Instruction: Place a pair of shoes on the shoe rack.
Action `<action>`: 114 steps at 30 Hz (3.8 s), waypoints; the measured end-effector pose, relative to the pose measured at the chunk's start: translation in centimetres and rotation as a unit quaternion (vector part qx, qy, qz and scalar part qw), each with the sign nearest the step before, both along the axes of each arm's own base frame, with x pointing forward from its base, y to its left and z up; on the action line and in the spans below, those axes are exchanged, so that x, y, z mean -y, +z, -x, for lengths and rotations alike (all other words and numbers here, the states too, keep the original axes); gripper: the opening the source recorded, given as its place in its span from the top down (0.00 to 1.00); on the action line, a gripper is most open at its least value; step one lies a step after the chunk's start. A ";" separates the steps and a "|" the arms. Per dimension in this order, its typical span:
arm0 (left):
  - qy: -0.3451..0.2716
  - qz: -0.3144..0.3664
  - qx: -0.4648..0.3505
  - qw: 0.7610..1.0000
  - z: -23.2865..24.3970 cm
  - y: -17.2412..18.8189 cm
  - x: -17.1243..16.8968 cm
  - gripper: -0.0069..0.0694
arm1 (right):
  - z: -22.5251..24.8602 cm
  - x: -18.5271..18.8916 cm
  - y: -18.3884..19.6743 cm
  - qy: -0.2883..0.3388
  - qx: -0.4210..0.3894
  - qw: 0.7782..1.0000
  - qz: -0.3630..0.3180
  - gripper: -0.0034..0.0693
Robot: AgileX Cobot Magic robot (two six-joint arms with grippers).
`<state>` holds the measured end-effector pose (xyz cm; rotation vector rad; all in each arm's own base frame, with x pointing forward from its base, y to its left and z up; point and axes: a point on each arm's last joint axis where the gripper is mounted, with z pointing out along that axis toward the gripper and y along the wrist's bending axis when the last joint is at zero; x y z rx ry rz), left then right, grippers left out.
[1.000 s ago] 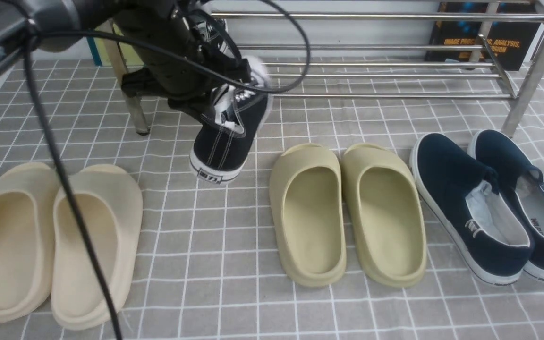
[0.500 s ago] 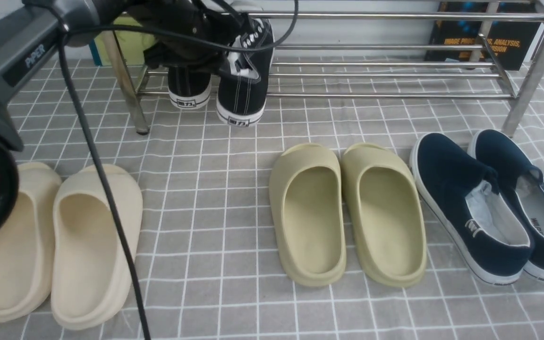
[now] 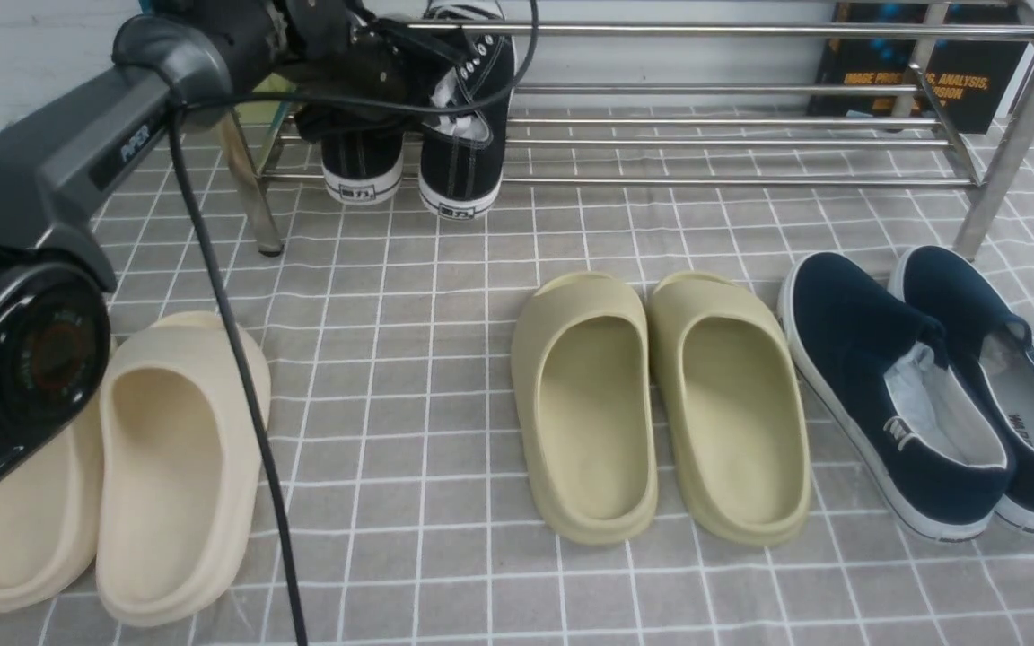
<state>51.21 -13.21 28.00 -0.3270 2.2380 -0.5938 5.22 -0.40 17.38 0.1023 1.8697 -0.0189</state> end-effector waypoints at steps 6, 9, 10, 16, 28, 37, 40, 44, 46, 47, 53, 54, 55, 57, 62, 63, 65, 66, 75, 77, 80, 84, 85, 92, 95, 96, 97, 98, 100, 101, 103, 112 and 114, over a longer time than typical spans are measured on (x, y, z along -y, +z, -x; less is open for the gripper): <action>0.004 0.001 0.011 1.000 -0.2 0.3 -0.2 0.70 | 0.0 0.0 0.0 0.000 0.000 1.000 0.000 0.62; 0.001 -0.001 0.003 1.000 0.2 0.8 -0.3 0.61 | 0.0 0.0 0.0 0.000 0.000 1.000 0.000 0.62; -0.002 -0.002 -0.003 1.000 0.5 1.1 -0.3 0.59 | 0.0 0.0 0.0 0.000 0.000 1.000 0.000 0.62; -0.045 -0.043 -0.025 0.998 3.0 4.5 -0.7 0.61 | 0.0 0.0 0.0 0.000 0.000 1.000 0.000 0.62; -0.139 -0.131 -0.141 0.971 5.3 2.5 -1.0 0.93 | 0.0 0.0 0.0 0.000 0.000 1.000 0.001 0.62; -0.136 -0.070 -0.180 0.972 2.2 -5.6 0.6 0.93 | 0.0 0.0 0.0 0.000 0.000 1.000 0.002 0.62; -0.132 -0.044 -0.169 0.976 2.0 -5.4 0.9 0.93 | 0.0 0.0 0.0 0.000 0.000 1.000 0.002 0.62; -0.116 0.002 -0.131 0.985 1.4 -4.7 1.5 0.93 | 0.0 0.0 0.0 0.000 0.000 1.000 0.002 0.62; -0.113 0.007 -0.125 0.986 1.3 -4.6 1.6 0.93 | 0.0 0.0 0.0 0.000 0.000 1.000 0.002 0.62; -0.113 0.006 -0.125 0.986 1.3 -4.6 1.6 0.93 | 0.0 0.0 0.0 0.000 0.000 1.000 0.002 0.62; -0.115 0.000 -0.128 0.985 1.3 -4.7 1.4 0.93 | 0.0 0.0 0.0 0.000 0.000 1.000 0.002 0.62; -0.115 0.000 -0.129 0.985 1.3 -4.6 1.4 0.93 | 0.0 0.0 0.0 0.000 0.000 1.000 0.002 0.62; -0.120 -0.001 -0.133 0.984 1.4 -4.4 1.4 0.93 | 0.0 0.0 0.0 0.000 0.000 1.000 0.002 0.62; -0.126 -0.005 -0.136 0.983 1.6 -3.8 1.4 0.93 | 0.0 0.0 0.0 0.000 0.000 1.000 0.002 0.62; -0.166 -0.035 -0.138 0.976 3.4 0.4 1.1 0.93 | 0.0 0.0 0.0 0.000 0.000 1.000 0.002 0.62; -0.173 -0.046 -0.131 0.975 4.0 1.9 0.9 0.93 | 0.0 0.0 0.0 0.000 0.000 1.000 0.003 0.62; -0.180 -0.064 -0.116 0.975 5.1 4.3 0.5 0.93 | 0.0 0.0 0.0 0.000 0.000 1.000 0.003 0.62; -0.181 -0.083 -0.096 0.975 6.6 7.2 -0.1 0.93 | 0.0 0.0 0.0 0.000 0.000 1.000 0.003 0.62; -0.115 -0.178 0.074 0.974 19.9 23.5 -5.1 0.93 | 0.0 0.0 0.0 0.000 0.000 1.000 0.004 0.62; -0.091 -0.190 0.107 0.972 23.7 25.8 -6.4 0.93 | 0.0 0.0 0.0 0.000 0.000 1.000 0.004 0.62; -0.055 -0.199 0.138 0.969 30.4 27.6 -8.5 0.93 | 0.0 0.0 0.0 0.000 0.000 1.000 0.004 0.62; -0.032 -0.196 0.132 0.971 35.9 26.3 -10.1 0.93 | 0.0 0.0 0.0 0.000 0.000 1.000 0.004 0.62; -0.023 -0.194 0.128 0.972 37.7 24.4 -10.6 0.93 | 0.0 0.0 0.0 0.000 0.000 1.000 0.004 0.62; 0.022 -0.144 0.183 0.972 45.3 16.1 -12.5 0.93 | 0.0 0.0 0.0 0.000 0.000 1.000 0.004 0.62; 0.035 -0.130 0.198 0.971 46.8 13.9 -13.0 0.93 | 0.0 0.0 0.0 0.000 0.000 1.000 0.004 0.62; 0.042 -0.122 0.204 0.970 47.8 12.6 -13.2 0.93 | 0.0 0.0 0.0 0.000 0.000 1.000 0.004 0.62; 0.042 -0.121 0.202 0.971 47.8 12.4 -13.2 0.93 | 0.0 0.0 0.0 0.000 0.000 1.000 0.004 0.62; 0.046 -0.113 0.211 0.970 48.7 11.6 -13.4 0.93 | 0.0 0.0 0.0 0.000 0.000 1.000 0.004 0.62; 0.048 -0.109 0.218 0.969 49.4 10.8 -13.6 0.93 | 0.0 0.0 0.0 0.000 0.000 1.000 0.004 0.62; 0.050 -0.107 0.222 0.968 49.9 10.2 -13.7 0.93 | 0.0 0.0 0.0 0.000 0.000 1.000 0.004 0.62; 0.050 -0.106 0.225 0.967 50.2 9.8 -13.8 0.93 | 0.0 0.0 0.0 0.000 0.000 1.000 0.004 0.62; 0.051 -0.109 0.220 0.968 50.3 8.9 -13.9 0.93 | 0.0 0.0 0.0 0.000 0.000 1.000 0.004 0.62; 0.052 -0.111 0.221 0.968 50.3 8.9 -13.9 0.93 | 0.0 0.0 0.0 0.000 0.000 1.000 0.004 0.62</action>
